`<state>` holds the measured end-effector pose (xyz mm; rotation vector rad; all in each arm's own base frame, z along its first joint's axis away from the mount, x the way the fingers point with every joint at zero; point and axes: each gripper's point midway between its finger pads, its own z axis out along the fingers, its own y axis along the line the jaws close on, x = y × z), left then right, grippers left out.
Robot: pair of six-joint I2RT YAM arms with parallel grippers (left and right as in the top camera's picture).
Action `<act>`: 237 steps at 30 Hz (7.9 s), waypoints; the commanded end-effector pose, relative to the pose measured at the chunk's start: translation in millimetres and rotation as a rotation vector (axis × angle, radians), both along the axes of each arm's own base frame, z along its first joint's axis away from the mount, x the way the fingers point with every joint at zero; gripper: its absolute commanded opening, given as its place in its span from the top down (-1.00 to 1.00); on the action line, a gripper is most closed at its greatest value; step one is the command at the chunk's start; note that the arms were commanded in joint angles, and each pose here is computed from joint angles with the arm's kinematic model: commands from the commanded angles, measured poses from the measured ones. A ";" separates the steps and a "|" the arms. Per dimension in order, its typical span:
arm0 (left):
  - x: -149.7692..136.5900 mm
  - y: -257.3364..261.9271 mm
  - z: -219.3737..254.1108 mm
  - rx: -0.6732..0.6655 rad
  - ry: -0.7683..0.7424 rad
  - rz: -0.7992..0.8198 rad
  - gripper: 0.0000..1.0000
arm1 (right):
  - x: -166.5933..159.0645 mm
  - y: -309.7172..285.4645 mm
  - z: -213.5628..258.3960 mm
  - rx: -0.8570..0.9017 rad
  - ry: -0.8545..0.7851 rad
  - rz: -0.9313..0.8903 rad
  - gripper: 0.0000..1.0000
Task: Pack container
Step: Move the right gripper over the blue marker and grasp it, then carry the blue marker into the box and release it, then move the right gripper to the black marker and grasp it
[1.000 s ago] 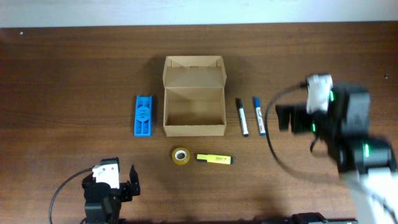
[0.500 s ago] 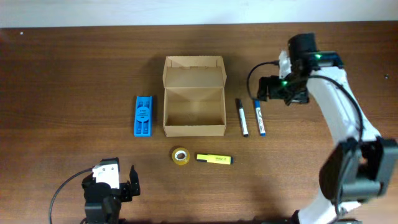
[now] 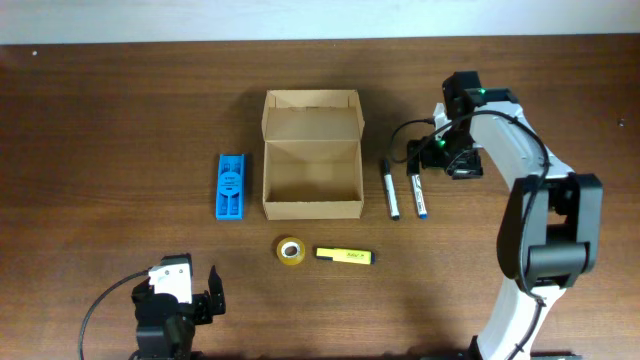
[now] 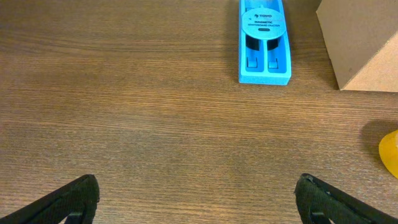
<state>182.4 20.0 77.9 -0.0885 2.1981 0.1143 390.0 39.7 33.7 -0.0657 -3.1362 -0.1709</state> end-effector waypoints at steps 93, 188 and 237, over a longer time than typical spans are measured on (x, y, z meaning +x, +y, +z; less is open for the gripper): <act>0.1 0.7 -1.9 0.020 0.002 -0.008 -0.99 | -7.8 262.3 75.3 -0.011 -0.331 0.938 0.83; 0.1 0.7 -1.9 0.020 0.002 -0.008 -0.99 | -35.1 103.8 -17.2 0.208 -0.321 0.075 -0.99; 0.1 0.7 -1.9 0.020 0.002 -0.008 -0.99 | -61.3 82.3 -73.9 -0.059 -0.193 0.172 0.50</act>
